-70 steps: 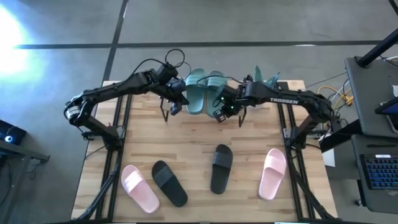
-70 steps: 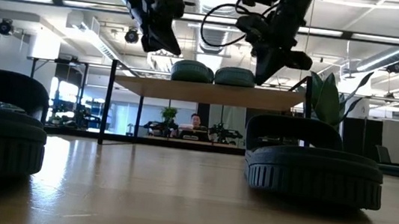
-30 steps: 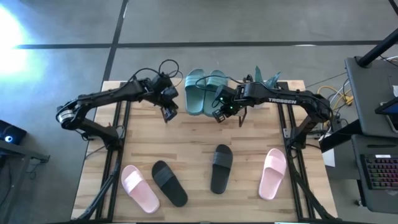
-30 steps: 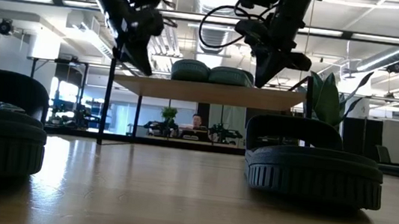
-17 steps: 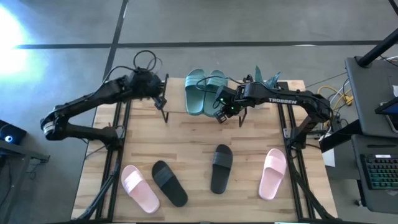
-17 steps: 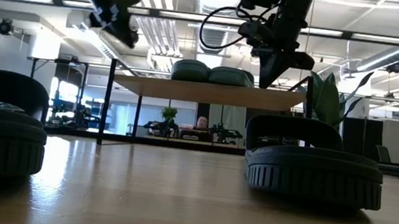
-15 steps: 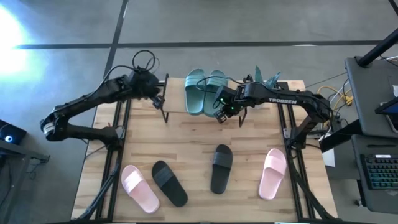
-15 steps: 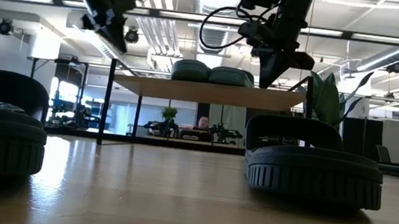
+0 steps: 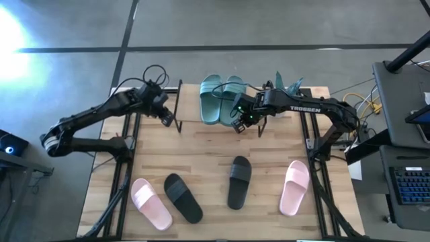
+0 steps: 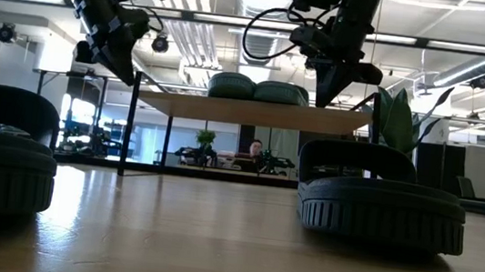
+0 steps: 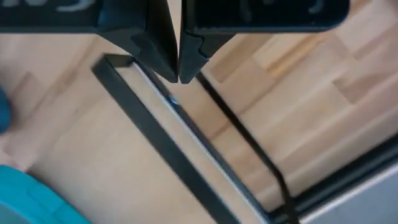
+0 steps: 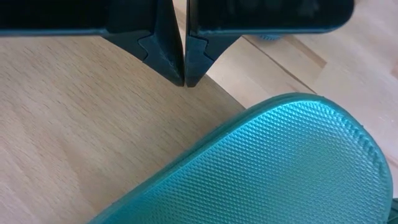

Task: Pick and place slides into the shelf
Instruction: Adjust the shelf

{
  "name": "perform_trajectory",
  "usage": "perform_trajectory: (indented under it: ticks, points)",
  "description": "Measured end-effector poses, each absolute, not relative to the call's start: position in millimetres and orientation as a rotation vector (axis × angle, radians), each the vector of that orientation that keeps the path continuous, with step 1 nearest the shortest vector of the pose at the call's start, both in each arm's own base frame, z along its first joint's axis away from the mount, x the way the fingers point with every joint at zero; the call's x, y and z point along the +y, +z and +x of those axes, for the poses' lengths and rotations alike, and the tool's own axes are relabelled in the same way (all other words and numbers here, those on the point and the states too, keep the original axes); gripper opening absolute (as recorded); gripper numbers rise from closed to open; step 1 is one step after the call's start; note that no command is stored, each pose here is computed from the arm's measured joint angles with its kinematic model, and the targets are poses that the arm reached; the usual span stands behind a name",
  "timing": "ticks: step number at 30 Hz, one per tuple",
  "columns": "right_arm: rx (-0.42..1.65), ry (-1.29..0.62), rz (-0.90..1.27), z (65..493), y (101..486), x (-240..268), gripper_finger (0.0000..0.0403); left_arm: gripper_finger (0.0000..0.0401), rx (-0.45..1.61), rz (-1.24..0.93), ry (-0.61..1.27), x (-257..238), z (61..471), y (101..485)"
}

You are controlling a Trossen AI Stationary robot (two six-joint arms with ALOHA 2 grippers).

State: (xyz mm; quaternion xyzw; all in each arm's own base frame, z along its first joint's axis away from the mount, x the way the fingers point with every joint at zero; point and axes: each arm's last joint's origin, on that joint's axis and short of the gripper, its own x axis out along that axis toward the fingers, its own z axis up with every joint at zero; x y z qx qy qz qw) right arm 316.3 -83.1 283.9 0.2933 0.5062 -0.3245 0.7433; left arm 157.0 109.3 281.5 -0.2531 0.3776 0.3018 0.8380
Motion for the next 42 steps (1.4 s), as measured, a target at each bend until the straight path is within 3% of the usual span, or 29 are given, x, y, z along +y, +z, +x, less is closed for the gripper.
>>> perform_trajectory:
  ticks: [19, 36, 42]
  points:
    - [1.115, -0.714, 0.638, 315.6, 283.9, -82.1, 0.0009, 0.0000, 0.711, -0.635, 0.313, 96.5, 155.8, 270.9]
    - [1.148, -0.646, 0.685, 314.0, 285.0, -77.2, 0.0009, 0.0000, 0.633, -0.560, 0.338, 86.6, 140.0, 284.9]
    - [1.173, -0.488, 0.738, 314.7, 289.8, -62.3, 0.0009, 0.0000, 0.606, -0.569, 0.340, 82.0, 133.6, 289.3]
